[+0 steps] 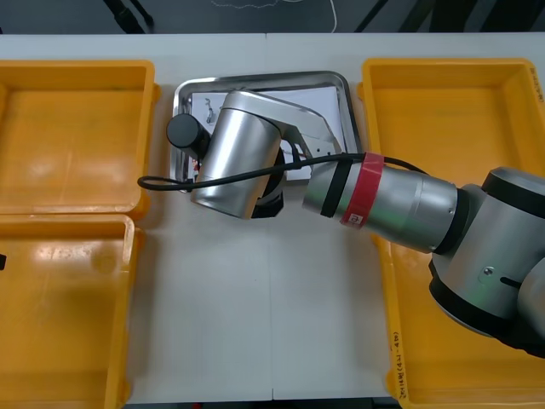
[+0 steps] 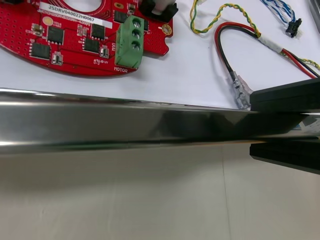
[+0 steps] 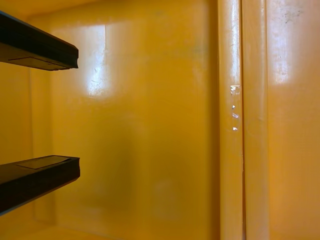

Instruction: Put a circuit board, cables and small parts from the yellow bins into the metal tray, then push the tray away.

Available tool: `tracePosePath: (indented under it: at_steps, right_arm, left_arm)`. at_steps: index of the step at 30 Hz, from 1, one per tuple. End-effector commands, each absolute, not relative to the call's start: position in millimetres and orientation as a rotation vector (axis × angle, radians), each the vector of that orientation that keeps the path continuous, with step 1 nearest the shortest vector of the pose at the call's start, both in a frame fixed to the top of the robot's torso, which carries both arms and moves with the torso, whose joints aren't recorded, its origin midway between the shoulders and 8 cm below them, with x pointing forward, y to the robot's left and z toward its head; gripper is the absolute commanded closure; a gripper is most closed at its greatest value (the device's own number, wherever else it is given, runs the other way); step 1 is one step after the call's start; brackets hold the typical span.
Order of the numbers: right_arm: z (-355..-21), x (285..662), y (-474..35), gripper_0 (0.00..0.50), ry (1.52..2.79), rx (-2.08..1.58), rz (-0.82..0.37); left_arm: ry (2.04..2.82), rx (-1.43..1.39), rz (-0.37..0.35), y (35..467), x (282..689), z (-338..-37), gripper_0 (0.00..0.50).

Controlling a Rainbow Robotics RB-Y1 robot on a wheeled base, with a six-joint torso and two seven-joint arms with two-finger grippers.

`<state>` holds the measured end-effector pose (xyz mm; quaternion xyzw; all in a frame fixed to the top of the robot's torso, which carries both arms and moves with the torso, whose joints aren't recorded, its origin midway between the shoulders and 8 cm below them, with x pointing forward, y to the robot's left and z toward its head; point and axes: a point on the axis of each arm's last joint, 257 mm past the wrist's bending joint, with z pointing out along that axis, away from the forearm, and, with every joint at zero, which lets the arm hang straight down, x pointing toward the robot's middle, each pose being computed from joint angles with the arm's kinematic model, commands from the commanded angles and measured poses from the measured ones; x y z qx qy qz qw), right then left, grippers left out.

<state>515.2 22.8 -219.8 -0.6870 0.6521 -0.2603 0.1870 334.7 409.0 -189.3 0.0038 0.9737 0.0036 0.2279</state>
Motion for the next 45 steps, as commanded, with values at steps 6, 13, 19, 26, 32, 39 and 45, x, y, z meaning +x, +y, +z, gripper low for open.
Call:
tracePosePath:
  at_steps: [6, 13, 19, 26, 32, 39, 45]
  right_arm:
    - [-170, 539, 53, 0.5, 1.743, -1.873, -0.729]
    - [-160, 554, 54, 0.5, 1.722, -1.829, -0.737]
    - [-153, 569, 53, 0.5, 1.704, -1.799, -0.746]
    - [-147, 583, 56, 0.5, 1.68, -1.774, -0.757]
    - [-143, 593, 61, 0.5, 1.653, -1.754, -0.762]
    - [-135, 599, 65, 0.5, 1.612, -1.738, -0.781]
    - [-128, 605, 65, 0.5, 1.571, -1.73, -0.819]
  left_arm:
    - [2.638, 0.128, 0.036, 405, 345, -179, 0.0]
    - [2.638, 0.128, 0.036, 405, 345, -179, 0.0]
    - [2.638, 0.128, 0.036, 405, 345, -179, 0.0]
    - [2.638, 0.128, 0.036, 405, 345, -179, 0.0]
    - [2.638, 0.128, 0.036, 405, 345, -179, 0.0]
    - [2.638, 0.128, 0.036, 405, 345, -179, 0.0]
    - [2.638, 0.128, 0.036, 405, 345, -179, 0.0]
